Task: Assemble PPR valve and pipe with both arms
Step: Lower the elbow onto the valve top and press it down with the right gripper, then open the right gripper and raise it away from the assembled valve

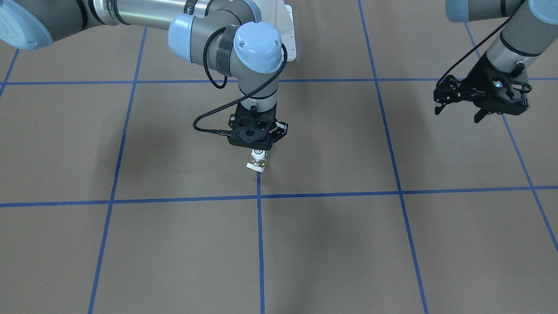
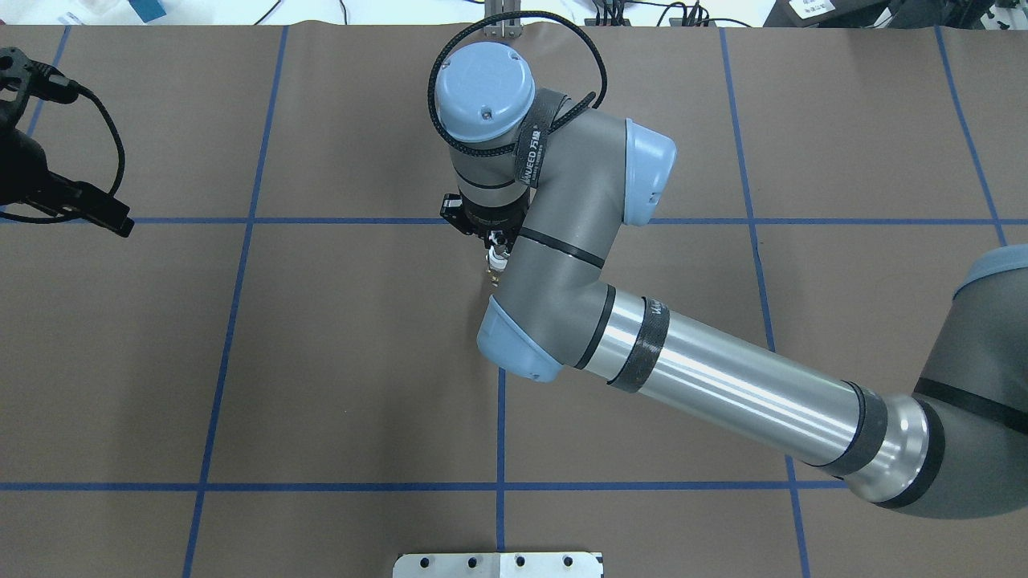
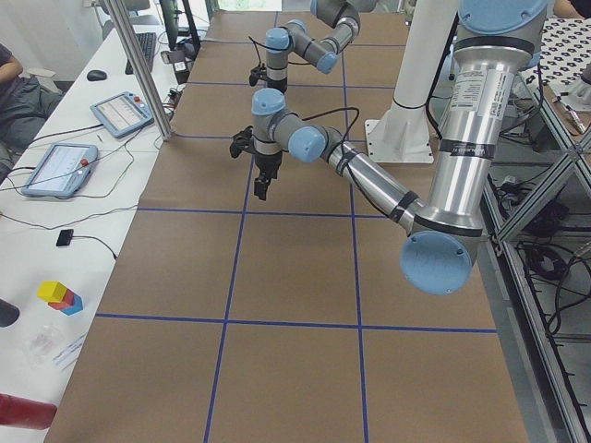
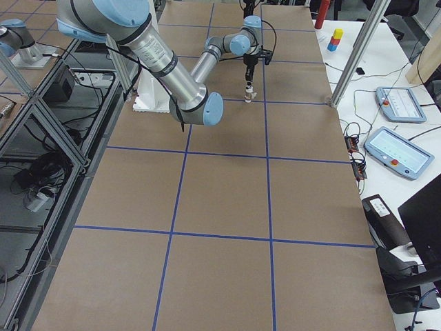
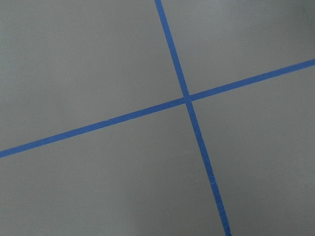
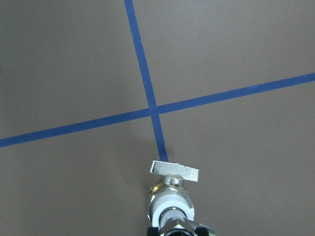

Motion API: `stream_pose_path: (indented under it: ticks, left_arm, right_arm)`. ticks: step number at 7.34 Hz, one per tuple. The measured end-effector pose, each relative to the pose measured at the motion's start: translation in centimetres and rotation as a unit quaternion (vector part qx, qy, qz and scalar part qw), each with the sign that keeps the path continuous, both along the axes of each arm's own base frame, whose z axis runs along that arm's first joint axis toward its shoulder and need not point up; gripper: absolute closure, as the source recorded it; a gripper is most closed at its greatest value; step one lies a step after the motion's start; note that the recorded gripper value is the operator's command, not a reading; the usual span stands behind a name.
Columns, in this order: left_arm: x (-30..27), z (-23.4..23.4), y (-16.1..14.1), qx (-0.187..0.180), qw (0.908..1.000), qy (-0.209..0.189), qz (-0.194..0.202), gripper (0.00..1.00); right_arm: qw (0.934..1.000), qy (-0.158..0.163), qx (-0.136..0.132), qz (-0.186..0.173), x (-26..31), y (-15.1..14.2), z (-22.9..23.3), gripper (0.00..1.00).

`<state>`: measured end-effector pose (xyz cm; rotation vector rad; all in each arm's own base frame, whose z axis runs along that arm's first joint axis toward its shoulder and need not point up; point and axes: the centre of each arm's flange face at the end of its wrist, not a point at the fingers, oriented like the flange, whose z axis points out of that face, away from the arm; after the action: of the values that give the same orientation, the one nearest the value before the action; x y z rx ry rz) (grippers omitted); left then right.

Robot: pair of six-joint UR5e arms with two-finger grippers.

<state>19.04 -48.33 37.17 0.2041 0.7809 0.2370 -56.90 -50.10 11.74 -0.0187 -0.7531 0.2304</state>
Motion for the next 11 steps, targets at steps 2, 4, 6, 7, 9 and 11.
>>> stream_pose_path:
  ticks: [2,4,6,7,9,11]
  left_arm:
    - [0.0,-0.1,0.0,0.0,1.0,0.0,0.0,0.01]
    - [0.0,-0.1,0.1,-0.003,1.0,0.001,-0.003,0.01]
    - [0.0,-0.2,0.1,-0.009,0.9999,0.003,-0.01,0.01]
    - [0.0,-0.4,0.2,-0.008,0.9999,0.004,-0.011,0.01]
    - [-0.6,-1.0,0.5,-0.005,0.9999,0.01,-0.01,0.01]
    - [-2.9,-0.8,0.4,0.006,0.9998,0.014,-0.012,0.01]
  right_arm:
    - [1.0,0.0,0.0,0.001,0.0,0.0,0.0,0.43]
    - [1.0,0.001,-0.001,0.001,-0.1,-0.1,0.1,0.22]
    - [1.0,0.003,-0.002,0.001,-0.2,-0.1,0.2,0.01]
    - [1.0,0.001,-0.001,0.001,0.0,-0.1,0.1,0.0]
    - [0.9999,-0.015,0.004,0.007,2.4,-0.3,-0.2,0.0]
    - [0.9991,-0.037,0.021,0.002,10.4,0.6,4.1,0.0]
